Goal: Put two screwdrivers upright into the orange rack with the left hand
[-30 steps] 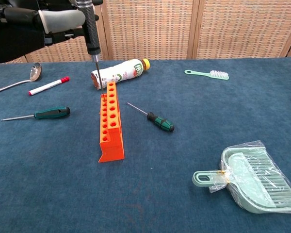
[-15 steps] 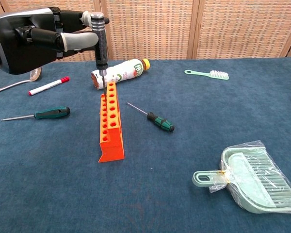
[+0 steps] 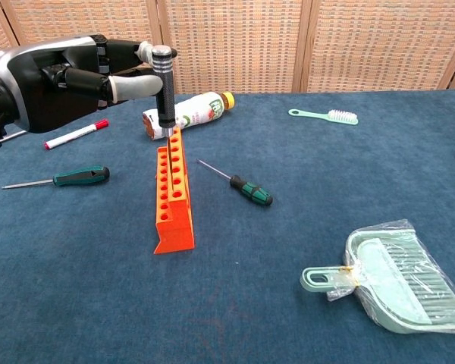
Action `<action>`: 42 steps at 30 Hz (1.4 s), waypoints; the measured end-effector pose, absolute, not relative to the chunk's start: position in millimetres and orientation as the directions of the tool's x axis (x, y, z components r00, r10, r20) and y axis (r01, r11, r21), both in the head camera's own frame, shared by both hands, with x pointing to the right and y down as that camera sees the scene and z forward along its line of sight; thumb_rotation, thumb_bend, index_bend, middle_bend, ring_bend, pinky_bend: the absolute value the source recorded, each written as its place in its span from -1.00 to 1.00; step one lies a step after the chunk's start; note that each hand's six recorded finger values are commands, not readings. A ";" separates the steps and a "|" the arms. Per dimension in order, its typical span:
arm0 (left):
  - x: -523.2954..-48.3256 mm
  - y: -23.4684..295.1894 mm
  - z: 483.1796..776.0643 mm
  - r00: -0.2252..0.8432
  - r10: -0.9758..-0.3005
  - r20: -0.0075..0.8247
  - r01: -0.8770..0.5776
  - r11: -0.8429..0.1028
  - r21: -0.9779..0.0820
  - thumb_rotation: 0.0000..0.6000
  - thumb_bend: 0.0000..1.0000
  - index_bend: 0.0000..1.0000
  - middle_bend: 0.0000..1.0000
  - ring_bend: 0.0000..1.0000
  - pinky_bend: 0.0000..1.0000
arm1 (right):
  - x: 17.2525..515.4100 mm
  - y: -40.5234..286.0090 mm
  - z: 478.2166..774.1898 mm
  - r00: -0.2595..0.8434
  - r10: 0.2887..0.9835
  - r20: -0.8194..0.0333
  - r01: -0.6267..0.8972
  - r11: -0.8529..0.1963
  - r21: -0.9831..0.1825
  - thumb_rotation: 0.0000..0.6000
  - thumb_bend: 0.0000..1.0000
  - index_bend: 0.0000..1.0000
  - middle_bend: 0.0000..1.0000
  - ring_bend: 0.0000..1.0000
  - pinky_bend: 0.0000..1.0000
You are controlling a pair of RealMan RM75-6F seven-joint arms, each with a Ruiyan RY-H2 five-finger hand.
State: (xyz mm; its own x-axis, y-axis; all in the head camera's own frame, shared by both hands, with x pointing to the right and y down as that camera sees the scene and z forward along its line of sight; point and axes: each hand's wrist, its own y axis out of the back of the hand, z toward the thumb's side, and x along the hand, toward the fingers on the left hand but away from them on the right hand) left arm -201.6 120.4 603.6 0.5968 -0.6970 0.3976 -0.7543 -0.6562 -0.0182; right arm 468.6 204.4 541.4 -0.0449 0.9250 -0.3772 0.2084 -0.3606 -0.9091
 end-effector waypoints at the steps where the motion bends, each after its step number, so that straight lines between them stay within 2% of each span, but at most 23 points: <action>1: -201.2 120.8 603.6 0.599 -0.695 0.398 -0.752 -0.659 -0.018 1.00 -0.07 0.31 -1.00 -1.00 -1.00 | 468.7 204.3 541.3 -0.045 0.925 -0.377 0.209 -0.360 -0.909 1.00 -1.00 -1.00 -1.00 -1.00 -1.00; 29: -200.2 123.3 616.3 0.593 -0.685 0.423 -0.751 -0.660 -0.015 1.00 -0.07 0.31 -1.00 -1.00 -1.00 | 468.8 204.7 541.3 -0.042 0.924 -0.381 0.215 -0.364 -0.906 1.00 -1.00 -1.00 -1.00 -1.00 -1.00; 42: -198.6 131.0 638.4 0.571 -0.686 0.451 -0.735 -0.672 -0.090 1.00 -0.07 0.31 -1.00 -1.00 -1.00 | 469.4 204.6 541.6 -0.042 0.922 -0.384 0.217 -0.367 -0.905 1.00 -1.00 -1.00 -1.00 -1.00 -1.00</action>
State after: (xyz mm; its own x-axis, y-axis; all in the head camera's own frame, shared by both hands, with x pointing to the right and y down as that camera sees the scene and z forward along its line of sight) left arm -198.6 131.0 638.4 0.5711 -0.6858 0.4511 -0.7353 -0.6717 -0.0904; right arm 469.4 204.6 541.6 -0.0420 0.9223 -0.3841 0.2170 -0.3668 -0.9046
